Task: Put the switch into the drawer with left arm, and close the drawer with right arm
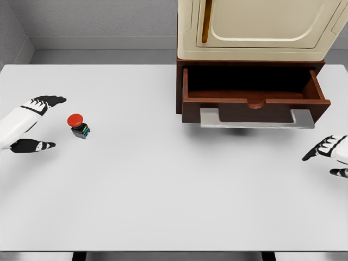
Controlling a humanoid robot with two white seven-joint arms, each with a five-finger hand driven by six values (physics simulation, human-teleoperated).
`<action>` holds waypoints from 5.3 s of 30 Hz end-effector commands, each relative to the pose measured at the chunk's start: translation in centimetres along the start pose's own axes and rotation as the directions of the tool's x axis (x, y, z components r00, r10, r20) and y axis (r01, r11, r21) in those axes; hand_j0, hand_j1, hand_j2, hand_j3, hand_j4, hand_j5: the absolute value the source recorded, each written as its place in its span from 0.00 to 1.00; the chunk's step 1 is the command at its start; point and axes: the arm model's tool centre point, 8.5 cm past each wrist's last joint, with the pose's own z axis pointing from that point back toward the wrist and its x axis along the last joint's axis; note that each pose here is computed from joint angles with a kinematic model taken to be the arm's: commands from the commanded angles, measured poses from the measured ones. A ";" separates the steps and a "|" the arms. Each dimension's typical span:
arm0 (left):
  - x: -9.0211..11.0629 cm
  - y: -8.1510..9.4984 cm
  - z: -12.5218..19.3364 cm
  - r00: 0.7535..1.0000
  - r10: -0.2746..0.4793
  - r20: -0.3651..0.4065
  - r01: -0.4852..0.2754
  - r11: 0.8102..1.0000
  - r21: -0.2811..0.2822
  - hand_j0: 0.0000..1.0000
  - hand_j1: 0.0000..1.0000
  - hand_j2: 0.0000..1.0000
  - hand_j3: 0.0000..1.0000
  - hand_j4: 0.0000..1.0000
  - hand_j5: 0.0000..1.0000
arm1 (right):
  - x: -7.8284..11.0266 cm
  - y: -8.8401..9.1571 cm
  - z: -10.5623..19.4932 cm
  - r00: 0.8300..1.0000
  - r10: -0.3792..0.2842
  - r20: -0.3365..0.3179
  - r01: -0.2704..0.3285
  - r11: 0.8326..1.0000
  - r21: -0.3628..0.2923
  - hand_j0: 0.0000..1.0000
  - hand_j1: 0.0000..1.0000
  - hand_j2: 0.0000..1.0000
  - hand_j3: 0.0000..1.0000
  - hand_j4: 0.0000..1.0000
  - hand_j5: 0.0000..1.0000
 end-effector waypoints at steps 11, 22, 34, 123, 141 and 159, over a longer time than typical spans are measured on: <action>3.3 -0.3 -1.4 0.973 0.177 0.147 -0.195 0.974 0.114 1.00 1.00 1.00 1.00 1.00 1.00 | 0.2 -0.4 -0.1 1.000 0.003 0.006 -0.003 1.000 -0.011 0.63 0.63 0.63 0.63 0.63 0.63; 3.3 -2.7 -2.1 0.789 0.578 0.207 -0.606 0.788 0.108 1.00 1.00 1.00 1.00 1.00 1.00 | 0.4 -0.7 -0.1 1.000 0.013 0.013 -0.012 1.000 -0.008 0.58 0.58 0.58 0.58 0.58 0.58; -1.3 -6.1 -3.2 0.669 0.733 -0.122 -0.716 0.679 0.158 1.00 1.00 1.00 1.00 1.00 1.00 | 0.5 -0.6 -0.2 1.000 0.013 0.016 -0.013 1.000 -0.008 0.58 0.58 0.58 0.58 0.58 0.58; 4.0 -5.9 -8.9 0.630 0.768 0.118 -0.775 0.609 0.171 0.51 0.51 0.51 0.51 0.51 0.51 | 1.1 -0.4 -0.6 0.999 0.014 0.030 -0.014 1.000 -0.021 0.60 0.60 0.60 0.60 0.60 0.60; 6.5 -5.7 -12.2 0.603 0.777 0.183 -0.798 0.590 0.124 0.51 0.51 0.51 0.51 0.51 0.51 | 1.2 -0.5 -0.6 0.999 0.016 0.034 -0.015 1.000 -0.022 0.60 0.60 0.60 0.60 0.60 0.60; 9.7 -4.7 -15.6 0.586 0.767 0.261 -0.804 0.590 0.070 0.51 0.51 0.51 0.51 0.51 0.51 | 1.2 -0.5 -0.6 0.999 0.017 0.034 -0.016 1.000 -0.023 0.59 0.59 0.59 0.59 0.59 0.59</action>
